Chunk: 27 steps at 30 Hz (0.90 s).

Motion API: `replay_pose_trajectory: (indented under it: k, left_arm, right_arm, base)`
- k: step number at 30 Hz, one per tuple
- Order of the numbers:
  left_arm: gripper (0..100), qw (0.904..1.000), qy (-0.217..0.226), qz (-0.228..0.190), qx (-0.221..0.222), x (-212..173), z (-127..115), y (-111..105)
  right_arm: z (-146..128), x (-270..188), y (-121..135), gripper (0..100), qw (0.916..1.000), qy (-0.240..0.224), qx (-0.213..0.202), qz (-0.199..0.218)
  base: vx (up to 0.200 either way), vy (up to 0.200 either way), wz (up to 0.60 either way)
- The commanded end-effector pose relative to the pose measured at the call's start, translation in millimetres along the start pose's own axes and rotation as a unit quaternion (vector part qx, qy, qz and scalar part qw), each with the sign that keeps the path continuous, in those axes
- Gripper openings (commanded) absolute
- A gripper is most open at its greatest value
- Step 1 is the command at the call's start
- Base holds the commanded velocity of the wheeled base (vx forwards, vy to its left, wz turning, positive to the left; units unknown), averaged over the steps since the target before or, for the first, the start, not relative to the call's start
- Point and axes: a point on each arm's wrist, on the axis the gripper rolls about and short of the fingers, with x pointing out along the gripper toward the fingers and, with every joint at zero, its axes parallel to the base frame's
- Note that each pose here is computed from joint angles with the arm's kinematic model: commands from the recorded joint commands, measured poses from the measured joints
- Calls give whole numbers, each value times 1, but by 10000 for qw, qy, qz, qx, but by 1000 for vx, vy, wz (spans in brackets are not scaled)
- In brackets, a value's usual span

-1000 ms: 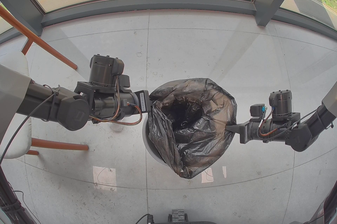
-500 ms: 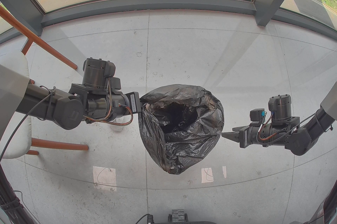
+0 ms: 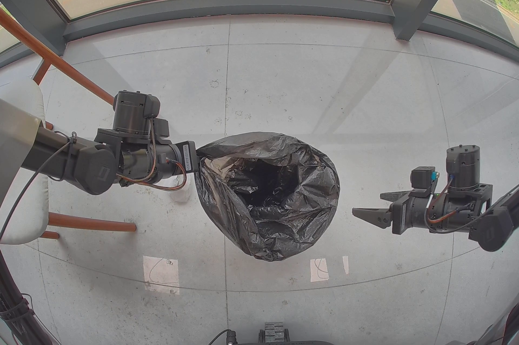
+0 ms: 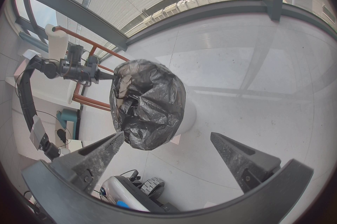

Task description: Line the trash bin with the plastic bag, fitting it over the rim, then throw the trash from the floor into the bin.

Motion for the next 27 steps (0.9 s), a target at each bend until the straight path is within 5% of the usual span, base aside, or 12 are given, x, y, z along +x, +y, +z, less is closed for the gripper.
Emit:
replay_pose_trajectory:
  k: [1, 4, 5, 13, 20, 27]
  left_arm:
    - [0, 9998, 129, 105, -49, 1, -8, 8]
    - [0, 9999, 59, 91, -42, 4, -8, 11]
    - [100, 9999, 35, 89, -35, 4, -9, 11]
    - [100, 9998, -89, 166, 75, -4, -13, 24]
    - [100, 9997, -137, -126, 170, -21, -24, 10]
    - [100, 9996, -277, 5, 3, -56, -41, 24]
  right_arm:
    - [5, -26, 8, 100, 9995, -300, -37, -14]
    - [3, -38, 12, 100, 9993, -376, -50, -29]
    - [2, -43, 12, 100, 9992, -405, -38, -54]
    - [-5, -70, 6, 100, 9975, -615, 54, -353]
    - [-4, -83, 6, 100, 9954, -826, 70, -476]
    - [-7, -101, 10, 100, 9881, -1125, 672, -812]
  base:
    - [0, 0, 0]
    - [0, 0, 0]
    - [0, 0, 0]
    - [0, 0, 0]
    - [0, 0, 0]
    - [0, 0, 0]
